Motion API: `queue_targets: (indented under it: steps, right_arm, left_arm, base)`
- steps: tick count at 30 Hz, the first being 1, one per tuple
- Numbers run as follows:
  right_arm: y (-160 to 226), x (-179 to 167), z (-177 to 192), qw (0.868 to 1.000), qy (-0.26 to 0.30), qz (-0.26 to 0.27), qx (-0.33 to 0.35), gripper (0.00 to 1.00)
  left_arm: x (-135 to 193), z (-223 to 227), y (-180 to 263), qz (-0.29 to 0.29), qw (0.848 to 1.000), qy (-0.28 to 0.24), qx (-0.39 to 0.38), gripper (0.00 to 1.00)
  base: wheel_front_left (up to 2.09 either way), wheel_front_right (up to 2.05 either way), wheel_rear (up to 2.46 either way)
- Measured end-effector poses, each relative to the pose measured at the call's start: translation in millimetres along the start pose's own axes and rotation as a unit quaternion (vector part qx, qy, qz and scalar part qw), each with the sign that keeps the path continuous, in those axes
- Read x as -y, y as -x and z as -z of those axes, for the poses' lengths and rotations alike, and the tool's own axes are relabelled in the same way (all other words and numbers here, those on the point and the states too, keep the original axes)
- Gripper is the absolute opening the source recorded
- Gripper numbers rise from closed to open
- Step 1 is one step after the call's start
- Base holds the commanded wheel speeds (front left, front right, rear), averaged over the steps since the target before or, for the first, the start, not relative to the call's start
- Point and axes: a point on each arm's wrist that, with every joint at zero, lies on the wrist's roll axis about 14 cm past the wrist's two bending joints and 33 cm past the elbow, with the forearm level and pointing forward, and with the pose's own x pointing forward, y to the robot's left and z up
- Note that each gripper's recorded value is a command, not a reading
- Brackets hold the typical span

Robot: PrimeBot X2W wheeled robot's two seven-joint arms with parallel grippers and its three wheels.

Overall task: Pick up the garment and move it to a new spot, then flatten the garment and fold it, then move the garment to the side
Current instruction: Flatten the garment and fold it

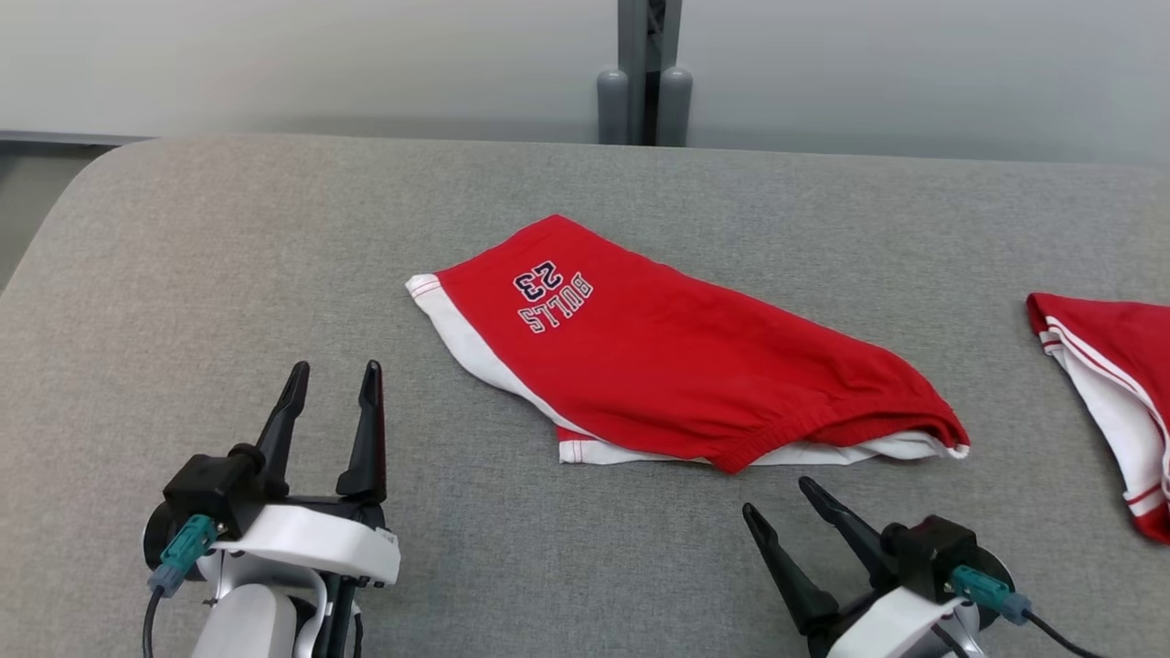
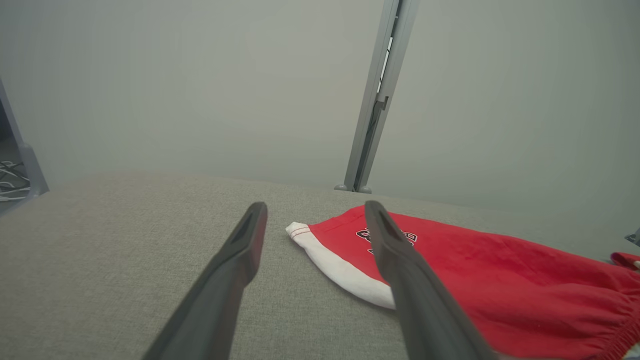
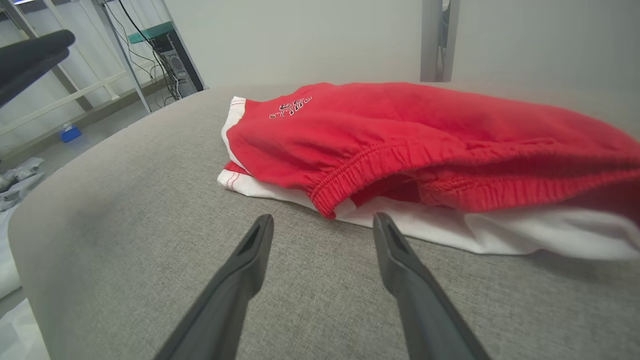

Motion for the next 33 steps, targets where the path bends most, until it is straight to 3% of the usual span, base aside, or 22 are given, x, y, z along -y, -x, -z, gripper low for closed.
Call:
queue_targets:
  steps: [14,15,17,18,25,33]
  right_arm:
    - [-48.8,-5.9,23.3,0.998,-0.006,-0.034,-0.052,1.0]
    - [-50.3,-7.2,25.1,0.998,-0.004,-0.037,-0.055,0.73]
    - [-52.7,-8.7,25.7,0.997,-0.003,-0.041,-0.058,0.09]
    - [-54.4,-8.7,23.4,0.998,-0.002,-0.042,-0.055,0.0]
    - [-48.4,-1.0,3.2,0.999,-0.016,-0.033,-0.028,0.0]
    - [-7.2,26.6,-20.2,0.998,-0.054,-0.008,-0.014,0.0]
  left_arm:
    - [-31.8,-0.2,10.4,-0.048,0.999,-0.004,-0.004,1.0]
    - [-33.7,-0.1,11.2,-0.051,0.999,-0.003,-0.005,1.0]
    - [-35.3,0.5,12.2,-0.055,0.998,-0.002,-0.006,1.0]
    - [-35.8,0.8,12.3,-0.056,0.998,-0.002,-0.006,1.0]
    - [-26.2,0.6,7.8,-0.044,0.999,0.005,-0.004,1.0]
    - [2.4,4.7,3.0,-0.004,1.0,0.019,-0.009,1.0]
  base:
    - [0.0,0.0,0.0]
    - [0.0,0.0,0.0]
    - [0.0,0.0,0.0]
    - [0.0,0.0,0.0]
    - [0.0,0.0,0.0]
    - [0.0,0.0,0.0]
